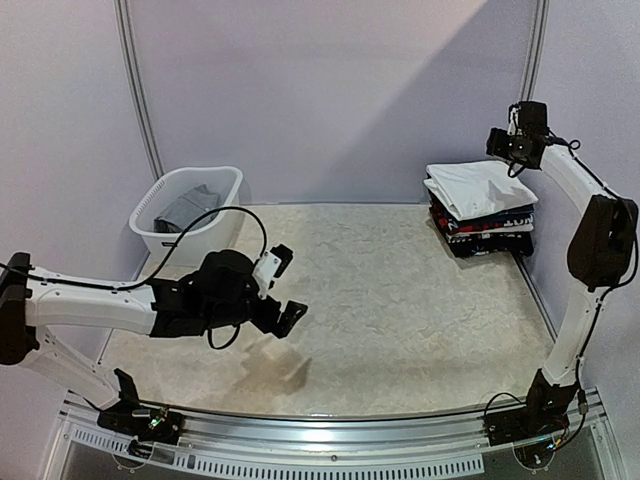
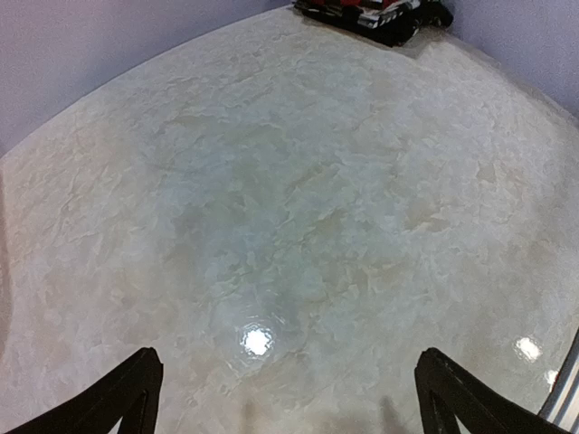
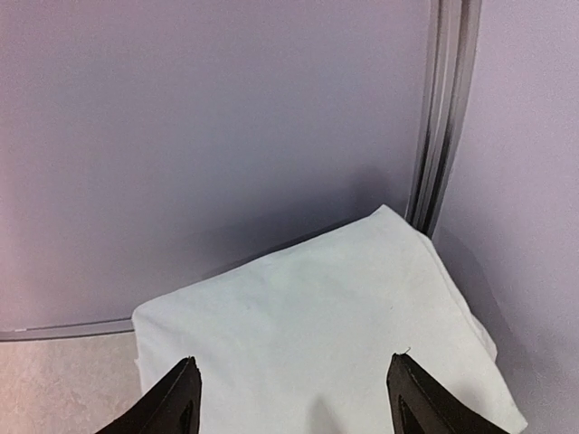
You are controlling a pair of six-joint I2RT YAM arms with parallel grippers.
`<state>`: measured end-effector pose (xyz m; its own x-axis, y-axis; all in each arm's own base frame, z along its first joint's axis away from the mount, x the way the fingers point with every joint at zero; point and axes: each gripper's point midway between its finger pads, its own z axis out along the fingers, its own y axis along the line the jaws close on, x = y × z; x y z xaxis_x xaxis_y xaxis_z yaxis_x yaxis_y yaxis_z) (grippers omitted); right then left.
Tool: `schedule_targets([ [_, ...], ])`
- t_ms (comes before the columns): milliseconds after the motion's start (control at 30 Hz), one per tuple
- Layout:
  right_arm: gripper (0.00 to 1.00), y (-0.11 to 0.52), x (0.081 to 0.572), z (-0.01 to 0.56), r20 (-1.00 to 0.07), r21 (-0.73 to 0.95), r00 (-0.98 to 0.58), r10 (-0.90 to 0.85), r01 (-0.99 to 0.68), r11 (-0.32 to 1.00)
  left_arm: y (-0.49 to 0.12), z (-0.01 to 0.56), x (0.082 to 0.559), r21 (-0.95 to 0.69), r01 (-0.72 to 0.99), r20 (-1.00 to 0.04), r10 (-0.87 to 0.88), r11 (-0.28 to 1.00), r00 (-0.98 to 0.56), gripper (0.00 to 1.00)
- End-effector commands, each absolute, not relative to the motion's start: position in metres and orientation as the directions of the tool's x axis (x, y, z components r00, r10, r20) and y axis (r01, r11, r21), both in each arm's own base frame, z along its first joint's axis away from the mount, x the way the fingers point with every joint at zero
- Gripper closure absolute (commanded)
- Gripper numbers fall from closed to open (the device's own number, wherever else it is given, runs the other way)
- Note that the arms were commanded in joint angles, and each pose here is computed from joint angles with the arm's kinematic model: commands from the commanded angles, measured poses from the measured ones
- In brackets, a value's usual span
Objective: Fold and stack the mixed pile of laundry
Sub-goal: Adjust the square-folded T-shirt at the corner of the board, then reset both arms
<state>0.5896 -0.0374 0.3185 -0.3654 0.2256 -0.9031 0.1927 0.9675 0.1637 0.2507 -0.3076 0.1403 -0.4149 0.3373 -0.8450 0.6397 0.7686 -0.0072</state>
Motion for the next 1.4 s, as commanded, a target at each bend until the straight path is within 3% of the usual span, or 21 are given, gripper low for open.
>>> schedule_targets([
  [0, 0.28, 0.014, 0.559, 0.348, -0.921, 0.150, -0.348, 0.175, 0.100, 0.984, -0.286, 0.155, 0.258, 0.036, 0.570, -0.840, 0.333, 0.821, -0.428, 0.00],
  [200, 0.22, 0.075, 0.517, 0.354, -0.927, 0.171, -0.346, 0.148, -0.037, 0.985, -0.273, 0.172, 0.261, 0.070, 0.530, -0.850, 0.328, 0.845, -0.411, 0.00],
  [367, 0.02, 0.121, 0.477, 0.342, -0.918, 0.204, -0.373, 0.137, -0.144, 0.968, -0.265, 0.182, 0.265, 0.100, 0.498, -0.859, 0.328, 0.862, -0.394, 0.00],
  [733, 0.01, 0.176, 0.382, 0.327, -0.910, 0.285, -0.390, 0.142, -0.337, 0.897, -0.248, 0.194, 0.272, 0.158, 0.428, -0.871, 0.330, 0.890, -0.364, 0.00],
  [1100, 0.01, 0.166, 0.301, 0.287, -0.879, 0.394, -0.433, 0.201, -0.419, 0.818, -0.220, 0.198, 0.272, 0.197, 0.344, -0.882, 0.319, 0.918, -0.347, 0.00],
  [1367, 0.01, 0.157, 0.274, 0.271, -0.878, 0.430, -0.405, 0.254, -0.439, 0.789, -0.199, 0.203, 0.270, 0.211, 0.277, -0.901, 0.296, 0.937, -0.316, 0.01],
])
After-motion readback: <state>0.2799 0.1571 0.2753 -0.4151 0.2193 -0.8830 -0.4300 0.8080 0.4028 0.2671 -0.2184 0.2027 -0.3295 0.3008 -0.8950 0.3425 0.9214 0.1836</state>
